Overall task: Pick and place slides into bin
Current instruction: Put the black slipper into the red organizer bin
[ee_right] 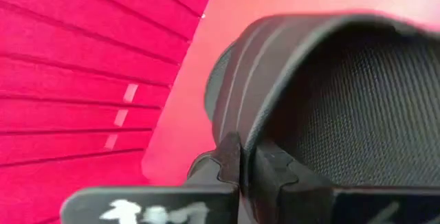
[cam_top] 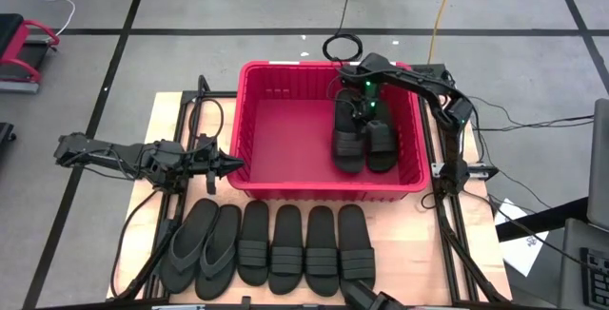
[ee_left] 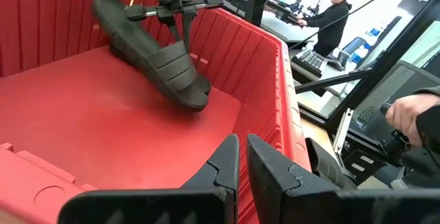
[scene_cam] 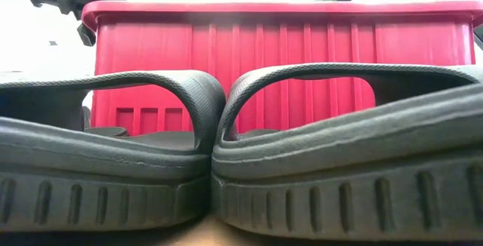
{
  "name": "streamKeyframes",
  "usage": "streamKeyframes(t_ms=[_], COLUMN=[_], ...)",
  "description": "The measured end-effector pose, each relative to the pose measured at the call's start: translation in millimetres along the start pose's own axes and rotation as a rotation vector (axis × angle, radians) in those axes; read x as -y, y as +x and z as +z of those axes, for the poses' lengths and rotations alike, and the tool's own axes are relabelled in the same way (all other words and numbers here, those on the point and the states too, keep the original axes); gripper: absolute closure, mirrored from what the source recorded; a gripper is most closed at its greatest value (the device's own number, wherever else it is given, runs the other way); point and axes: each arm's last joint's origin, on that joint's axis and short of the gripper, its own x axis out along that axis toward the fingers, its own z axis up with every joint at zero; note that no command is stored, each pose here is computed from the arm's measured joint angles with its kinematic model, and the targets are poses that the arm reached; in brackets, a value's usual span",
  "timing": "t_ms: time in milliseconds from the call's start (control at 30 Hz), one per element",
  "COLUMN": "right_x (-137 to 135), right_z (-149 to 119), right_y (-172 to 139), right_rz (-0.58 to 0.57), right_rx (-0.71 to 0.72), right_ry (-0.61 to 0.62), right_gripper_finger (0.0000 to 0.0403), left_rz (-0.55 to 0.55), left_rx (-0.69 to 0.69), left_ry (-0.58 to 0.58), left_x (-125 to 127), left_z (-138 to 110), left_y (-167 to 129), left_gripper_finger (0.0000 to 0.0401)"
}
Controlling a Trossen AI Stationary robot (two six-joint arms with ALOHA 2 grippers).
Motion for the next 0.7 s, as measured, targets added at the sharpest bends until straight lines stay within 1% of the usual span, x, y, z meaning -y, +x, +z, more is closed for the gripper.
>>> streamKeyframes(t_ms=[267, 433, 500, 700], right_x=[17, 23, 24, 30], right_z=[-4, -8, -11, -27], right_y=[14, 19, 18, 16], right_rz=[0.046, 0.057, 0.058, 0.059], right_rx=[-0.018, -0.061, -0.075, -0.052], right_ry=[0.036, 0.054, 0.062, 0.103], right_gripper_finger=[0.0401, 0.0401, 0.0401, 0.0401], left_rz=[0.002, 0.021, 0.022, 0.022], left_rx=[0.001, 0.011, 0.012, 0.013], left_ry=[0.027, 0.027, 0.025, 0.025], left_x=[0, -1, -1, -1], left_z=[0, 0, 0, 0], left_y=[0, 0, 0, 0], left_gripper_finger=[0.0375, 0.0375, 0.0375, 0.0375])
